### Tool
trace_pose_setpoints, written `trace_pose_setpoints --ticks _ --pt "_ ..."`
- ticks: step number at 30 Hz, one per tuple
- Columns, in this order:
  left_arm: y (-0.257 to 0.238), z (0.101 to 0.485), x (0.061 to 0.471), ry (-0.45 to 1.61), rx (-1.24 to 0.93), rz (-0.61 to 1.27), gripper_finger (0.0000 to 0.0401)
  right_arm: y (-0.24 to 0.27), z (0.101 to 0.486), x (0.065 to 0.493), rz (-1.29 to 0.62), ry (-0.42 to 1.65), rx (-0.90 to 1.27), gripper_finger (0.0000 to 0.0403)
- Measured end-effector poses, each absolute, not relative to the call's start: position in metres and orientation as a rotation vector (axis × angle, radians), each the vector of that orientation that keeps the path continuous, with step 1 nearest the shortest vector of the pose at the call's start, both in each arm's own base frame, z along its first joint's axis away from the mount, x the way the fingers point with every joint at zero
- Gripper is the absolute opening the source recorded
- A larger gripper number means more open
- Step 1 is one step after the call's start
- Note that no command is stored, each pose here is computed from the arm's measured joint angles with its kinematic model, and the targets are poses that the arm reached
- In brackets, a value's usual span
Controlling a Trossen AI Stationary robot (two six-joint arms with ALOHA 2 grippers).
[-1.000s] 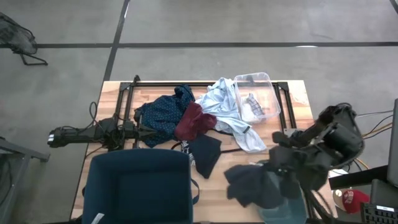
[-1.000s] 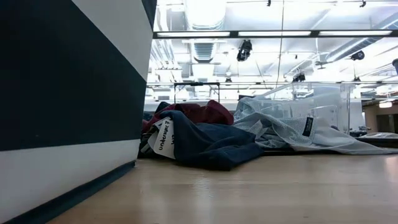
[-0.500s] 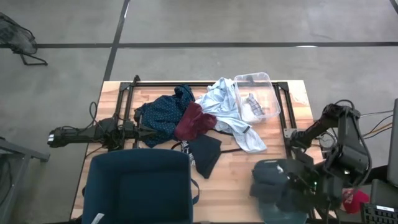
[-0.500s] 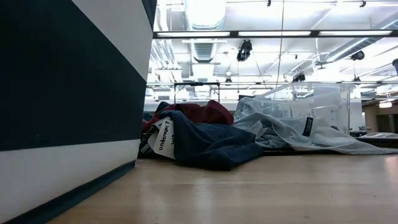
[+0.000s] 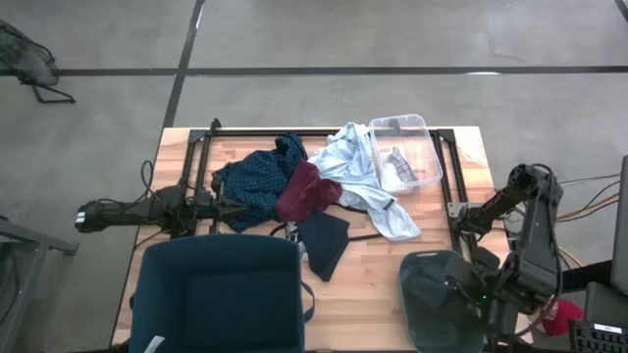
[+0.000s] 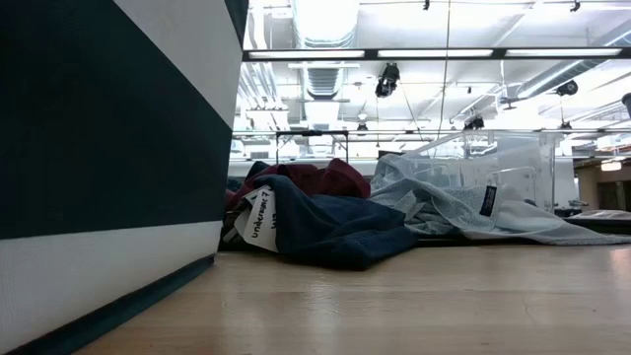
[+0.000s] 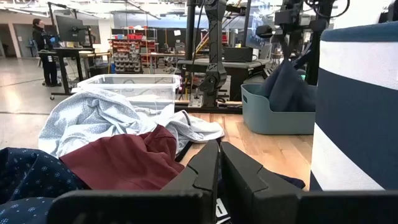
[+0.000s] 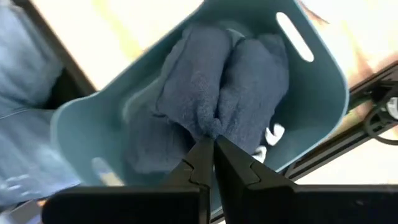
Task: Pick & Place Cloths
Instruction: Put the gray underwear into the small blue container
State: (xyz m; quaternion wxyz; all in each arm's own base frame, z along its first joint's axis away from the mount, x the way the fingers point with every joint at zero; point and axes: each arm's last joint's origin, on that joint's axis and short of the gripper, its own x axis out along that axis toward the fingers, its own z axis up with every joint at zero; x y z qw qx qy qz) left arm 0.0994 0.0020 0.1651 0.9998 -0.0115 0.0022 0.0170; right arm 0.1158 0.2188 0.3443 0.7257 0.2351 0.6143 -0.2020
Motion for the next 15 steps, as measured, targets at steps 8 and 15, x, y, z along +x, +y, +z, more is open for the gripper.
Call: trace_pose_setpoints --ticks 8,15 --pt "0.002 0.165 0.099 0.005 -0.023 0.034 0.0023 0.216 0.33 0.119 -0.501 1.354 0.484 0.0008" --pt "0.002 0.165 0.099 0.005 -0.023 0.034 0.0023 0.214 0.325 0.121 -0.525 1.354 0.481 0.0041"
